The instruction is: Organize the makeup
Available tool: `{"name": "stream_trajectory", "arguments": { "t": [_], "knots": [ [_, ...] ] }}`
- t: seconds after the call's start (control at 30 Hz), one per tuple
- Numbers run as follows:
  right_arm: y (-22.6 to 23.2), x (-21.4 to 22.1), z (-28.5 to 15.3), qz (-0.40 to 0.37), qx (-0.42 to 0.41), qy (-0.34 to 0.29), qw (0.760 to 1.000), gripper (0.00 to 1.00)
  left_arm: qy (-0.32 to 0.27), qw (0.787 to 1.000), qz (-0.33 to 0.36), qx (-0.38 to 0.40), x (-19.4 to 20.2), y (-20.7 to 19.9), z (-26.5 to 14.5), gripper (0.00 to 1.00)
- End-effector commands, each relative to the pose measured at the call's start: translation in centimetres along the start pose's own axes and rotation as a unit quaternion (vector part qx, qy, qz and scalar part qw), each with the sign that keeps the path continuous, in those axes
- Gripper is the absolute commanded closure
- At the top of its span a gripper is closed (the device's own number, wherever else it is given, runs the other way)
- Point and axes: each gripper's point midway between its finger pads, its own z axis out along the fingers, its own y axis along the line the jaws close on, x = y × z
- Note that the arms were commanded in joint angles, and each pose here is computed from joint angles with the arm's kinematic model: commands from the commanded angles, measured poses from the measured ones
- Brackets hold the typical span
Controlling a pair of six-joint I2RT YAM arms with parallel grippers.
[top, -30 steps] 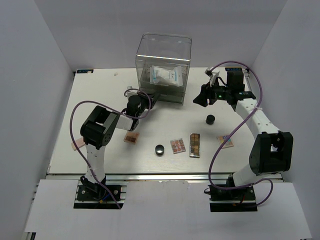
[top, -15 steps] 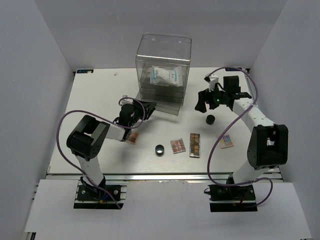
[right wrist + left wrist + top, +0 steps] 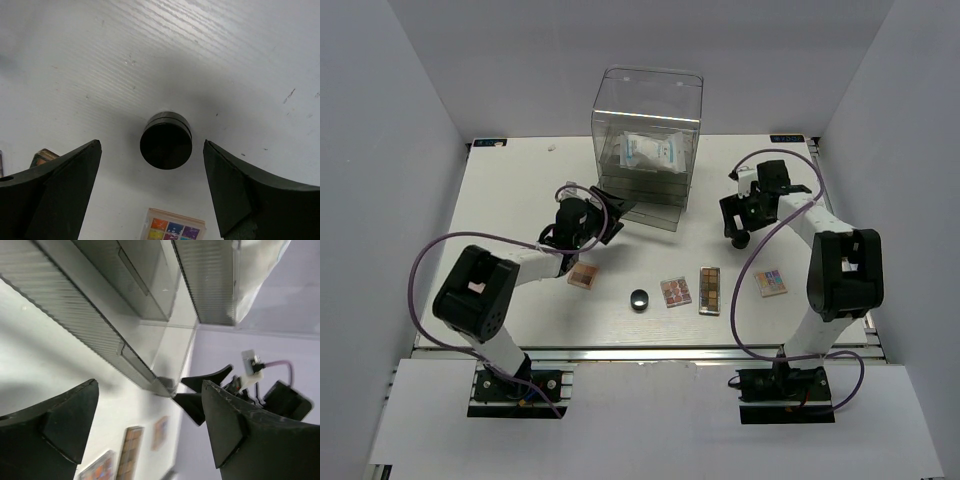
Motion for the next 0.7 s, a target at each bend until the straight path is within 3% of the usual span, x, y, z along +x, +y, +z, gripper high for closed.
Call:
{"name": "stream_trajectory", "arguments": {
  "t": [0.0, 0.17, 0.3, 0.47, 0.63, 0.67],
  "knots": [
    [-1.1, 0.7, 0.1, -0.007, 0.022, 0.024, 0.999, 0.13, -0.004, 0.995, 0.089, -0.045, -0.9, -0.8, -1.6, 0.07],
    [-1.4, 1.7, 1.6, -0.006, 0.025, 0.037, 0.999, 0.19, -0.025, 0.982, 0.161, -0.096, -2.4, -0.3, -3.3, 0.02],
    [-2.0, 2.1, 2.3, -0.012, 0.038, 0.043, 0.998, 0.24, -0.056, 0.95, 0.238, -0.196, -5.0, 2.0, -5.3, 0.02],
    [-2.1, 3.0, 2.8, -0.021, 0.04, 0.054, 0.997, 0.31, -0.127, 0.925, 0.28, -0.225, -8.5, 0.6, -7.6, 0.02],
    [-2.0, 3.8, 2.9, -0.041, 0.037, 0.053, 0.997, 0.53, -0.13, 0.908, 0.333, -0.217, -9.4, -1.1, -8.8, 0.02],
    [-1.8, 3.6, 2.7, -0.048, 0.032, 0.046, 0.997, 0.64, -0.127, 0.909, 0.341, -0.205, -9.3, -1.5, -8.8, 0.02]
  ]
}}
